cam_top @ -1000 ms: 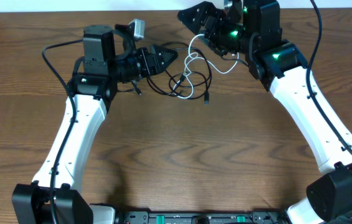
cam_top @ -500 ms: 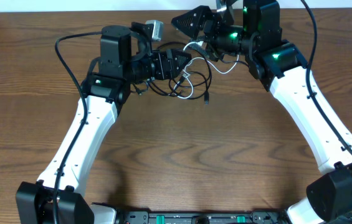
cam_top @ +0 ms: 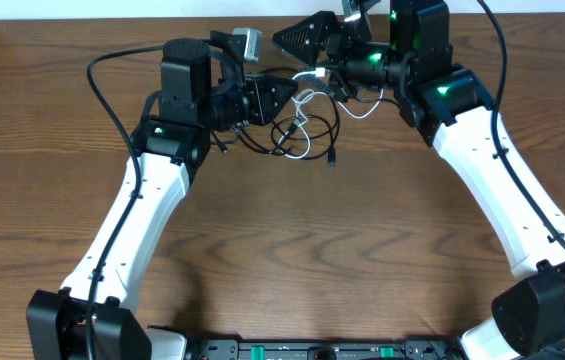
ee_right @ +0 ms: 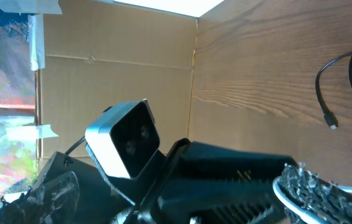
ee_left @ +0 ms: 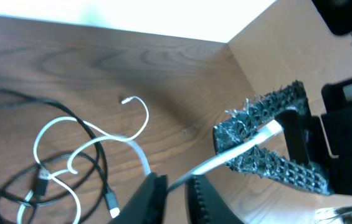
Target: Untangle cables
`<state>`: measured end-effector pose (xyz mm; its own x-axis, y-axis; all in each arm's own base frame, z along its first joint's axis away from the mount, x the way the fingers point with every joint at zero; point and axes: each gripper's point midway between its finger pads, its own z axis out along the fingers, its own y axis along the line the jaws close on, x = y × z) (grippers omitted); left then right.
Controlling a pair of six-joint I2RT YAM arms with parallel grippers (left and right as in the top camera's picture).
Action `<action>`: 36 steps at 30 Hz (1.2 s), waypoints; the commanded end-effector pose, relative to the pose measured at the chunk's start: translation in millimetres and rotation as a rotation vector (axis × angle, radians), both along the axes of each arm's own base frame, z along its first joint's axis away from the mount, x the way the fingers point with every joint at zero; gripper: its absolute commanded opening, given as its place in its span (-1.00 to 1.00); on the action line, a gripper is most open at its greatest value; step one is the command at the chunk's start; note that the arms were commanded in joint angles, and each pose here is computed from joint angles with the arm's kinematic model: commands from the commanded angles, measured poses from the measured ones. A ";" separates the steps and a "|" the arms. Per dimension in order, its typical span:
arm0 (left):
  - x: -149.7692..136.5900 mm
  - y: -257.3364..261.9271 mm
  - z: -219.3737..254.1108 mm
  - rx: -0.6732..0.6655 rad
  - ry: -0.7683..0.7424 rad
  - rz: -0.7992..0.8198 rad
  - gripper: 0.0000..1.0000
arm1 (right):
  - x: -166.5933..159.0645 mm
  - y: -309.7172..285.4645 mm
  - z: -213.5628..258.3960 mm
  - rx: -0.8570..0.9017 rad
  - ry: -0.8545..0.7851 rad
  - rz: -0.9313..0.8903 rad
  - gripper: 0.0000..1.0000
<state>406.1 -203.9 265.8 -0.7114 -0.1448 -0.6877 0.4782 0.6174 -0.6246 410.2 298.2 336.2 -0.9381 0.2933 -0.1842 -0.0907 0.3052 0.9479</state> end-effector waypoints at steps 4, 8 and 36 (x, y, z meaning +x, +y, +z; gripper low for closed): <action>1.8 -3.3 4.9 -0.002 -0.026 -0.015 -0.85 | -2.9 -0.9 1.6 -0.014 -0.045 0.028 0.99; 1.3 -5.5 9.2 -0.014 -0.043 -0.030 -0.85 | -3.8 -1.5 -1.4 -0.022 -0.034 0.027 0.98; -7.3 -17.0 4.0 0.007 -0.040 -0.070 0.05 | -0.9 -2.5 9.9 0.041 0.013 0.014 0.99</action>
